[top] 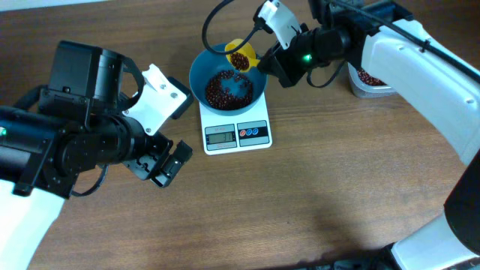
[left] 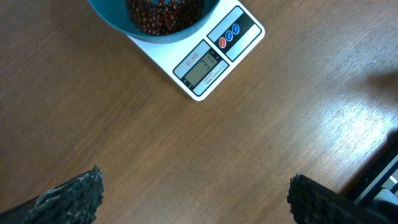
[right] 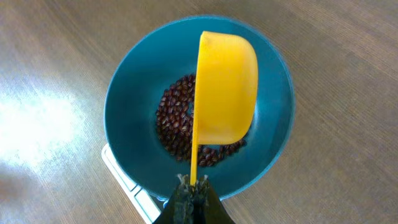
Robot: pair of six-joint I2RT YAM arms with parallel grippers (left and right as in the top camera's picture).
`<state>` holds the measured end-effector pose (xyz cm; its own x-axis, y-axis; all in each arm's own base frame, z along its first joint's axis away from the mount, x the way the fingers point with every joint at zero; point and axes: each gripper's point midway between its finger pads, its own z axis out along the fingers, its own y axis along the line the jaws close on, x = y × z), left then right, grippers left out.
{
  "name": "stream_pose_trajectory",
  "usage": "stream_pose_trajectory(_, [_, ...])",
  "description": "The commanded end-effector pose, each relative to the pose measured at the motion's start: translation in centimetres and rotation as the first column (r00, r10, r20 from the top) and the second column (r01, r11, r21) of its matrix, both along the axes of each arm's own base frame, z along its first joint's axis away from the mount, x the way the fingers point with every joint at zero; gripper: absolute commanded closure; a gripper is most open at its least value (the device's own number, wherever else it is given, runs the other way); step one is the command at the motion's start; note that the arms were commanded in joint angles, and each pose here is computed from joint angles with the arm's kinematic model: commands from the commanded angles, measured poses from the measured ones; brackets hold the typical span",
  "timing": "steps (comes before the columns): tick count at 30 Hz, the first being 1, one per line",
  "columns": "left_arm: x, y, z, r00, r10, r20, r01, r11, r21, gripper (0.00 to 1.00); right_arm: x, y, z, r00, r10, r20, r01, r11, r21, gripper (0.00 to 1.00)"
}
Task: Scoop item into bowl and weigh 50g on scale
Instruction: 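Tilt the scoop with the right gripper to pour beans into the bowl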
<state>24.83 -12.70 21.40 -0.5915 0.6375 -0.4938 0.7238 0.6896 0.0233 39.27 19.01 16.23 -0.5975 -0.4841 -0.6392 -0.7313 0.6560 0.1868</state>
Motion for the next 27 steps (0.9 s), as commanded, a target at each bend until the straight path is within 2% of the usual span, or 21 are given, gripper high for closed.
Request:
stream_pose_trajectory(1, [0.1, -0.2, 0.7, 1.000, 0.009, 0.012, -0.008, 1.000, -0.024, 0.01, -1.1, -0.1, 0.6, 1.000, -0.004, -0.026, 0.004, 1.000, -0.005, 0.96])
stream_pose_trajectory(18, [0.1, -0.2, 0.7, 1.000, 0.009, 0.012, -0.008, 1.000, -0.024, 0.01, -1.2, 0.4, 1.3, 1.000, -0.023, -0.022, 0.023, 1.000, 0.010, 0.96])
stream_pose_trajectory(22, [0.1, -0.2, 0.7, 1.000, 0.009, 0.012, -0.009, 1.000, -0.024, 0.01, -0.2, -1.3, 0.6, 0.996, -0.088, 0.013, 0.089, 0.992, -0.087, 0.96])
stream_pose_trajectory(27, [0.1, -0.2, 0.7, 1.000, 0.009, 0.012, -0.009, 1.000, -0.024, 0.01, -1.1, 0.6, 0.6, 0.999, -0.040, 0.010, 0.041, 0.996, -0.084, 0.96])
